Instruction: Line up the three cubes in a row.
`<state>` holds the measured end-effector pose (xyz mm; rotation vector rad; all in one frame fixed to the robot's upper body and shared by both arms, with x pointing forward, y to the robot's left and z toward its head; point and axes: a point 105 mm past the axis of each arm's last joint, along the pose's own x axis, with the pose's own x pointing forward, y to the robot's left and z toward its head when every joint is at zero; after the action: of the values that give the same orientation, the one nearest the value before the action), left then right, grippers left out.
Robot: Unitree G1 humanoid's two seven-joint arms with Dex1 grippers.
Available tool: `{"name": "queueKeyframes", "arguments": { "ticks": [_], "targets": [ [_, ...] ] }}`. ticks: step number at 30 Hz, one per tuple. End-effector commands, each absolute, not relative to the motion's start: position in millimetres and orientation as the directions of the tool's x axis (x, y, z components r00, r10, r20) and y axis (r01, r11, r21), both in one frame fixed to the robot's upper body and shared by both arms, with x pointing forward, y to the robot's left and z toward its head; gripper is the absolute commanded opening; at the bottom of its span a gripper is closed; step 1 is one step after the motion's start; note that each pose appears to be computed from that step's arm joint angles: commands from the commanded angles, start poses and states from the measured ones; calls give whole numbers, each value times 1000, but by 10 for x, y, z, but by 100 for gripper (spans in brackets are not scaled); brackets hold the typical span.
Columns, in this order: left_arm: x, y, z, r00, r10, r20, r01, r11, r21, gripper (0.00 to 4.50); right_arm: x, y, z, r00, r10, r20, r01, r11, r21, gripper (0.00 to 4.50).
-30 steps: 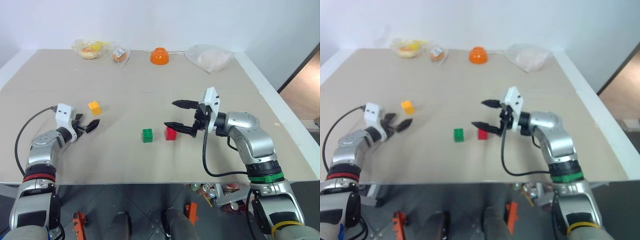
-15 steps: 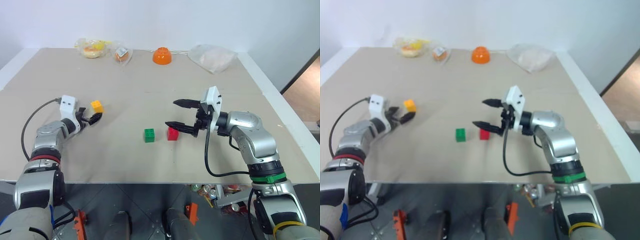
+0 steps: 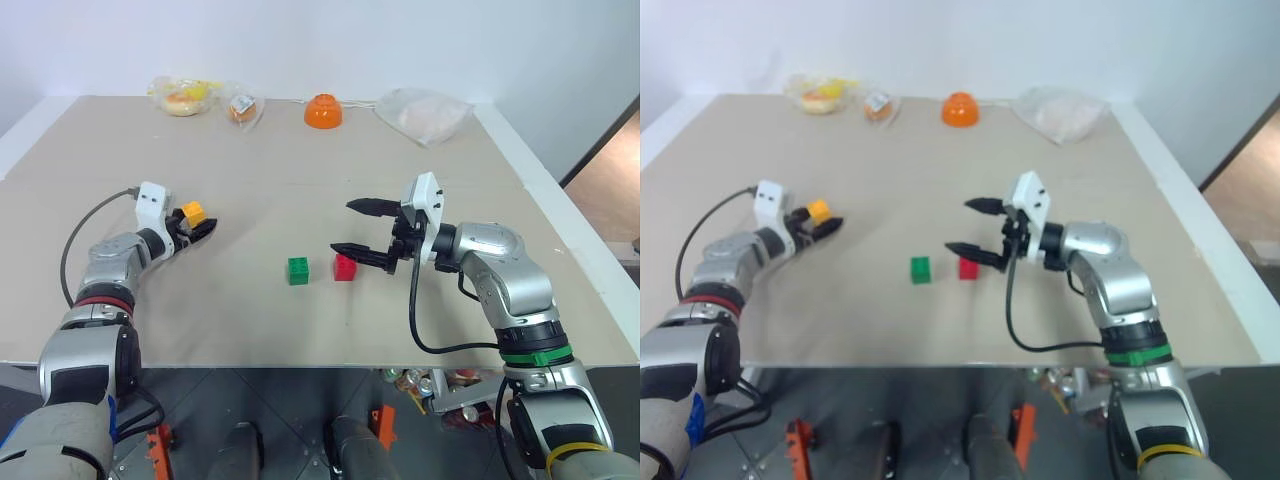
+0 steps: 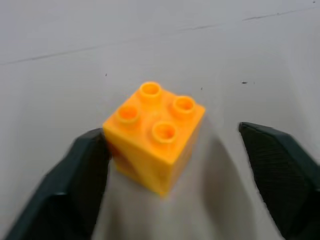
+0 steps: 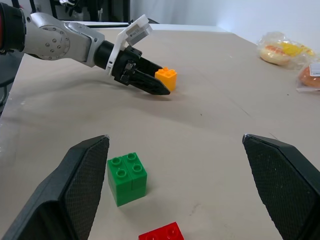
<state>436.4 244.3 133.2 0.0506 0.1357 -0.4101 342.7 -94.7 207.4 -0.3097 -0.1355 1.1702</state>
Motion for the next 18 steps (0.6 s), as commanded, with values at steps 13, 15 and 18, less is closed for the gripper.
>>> {"name": "queueKeyframes", "arguments": {
  "ticks": [13,15,18],
  "targets": [
    [4361,2323,1531,871,-485,-73,489,871,54,175,3423,-1008,2227,405,914,-25,-857,370,-357,444],
    [4302,2182,1571,808,-586,-58,589,804,78,175,3423,-1008,2227,404,914,-26,-858,369,-358,444],
    [4095,1903,1638,619,-784,-42,782,610,126,175,3418,-1013,2230,398,917,-31,-861,361,-358,444]
  ]
}}
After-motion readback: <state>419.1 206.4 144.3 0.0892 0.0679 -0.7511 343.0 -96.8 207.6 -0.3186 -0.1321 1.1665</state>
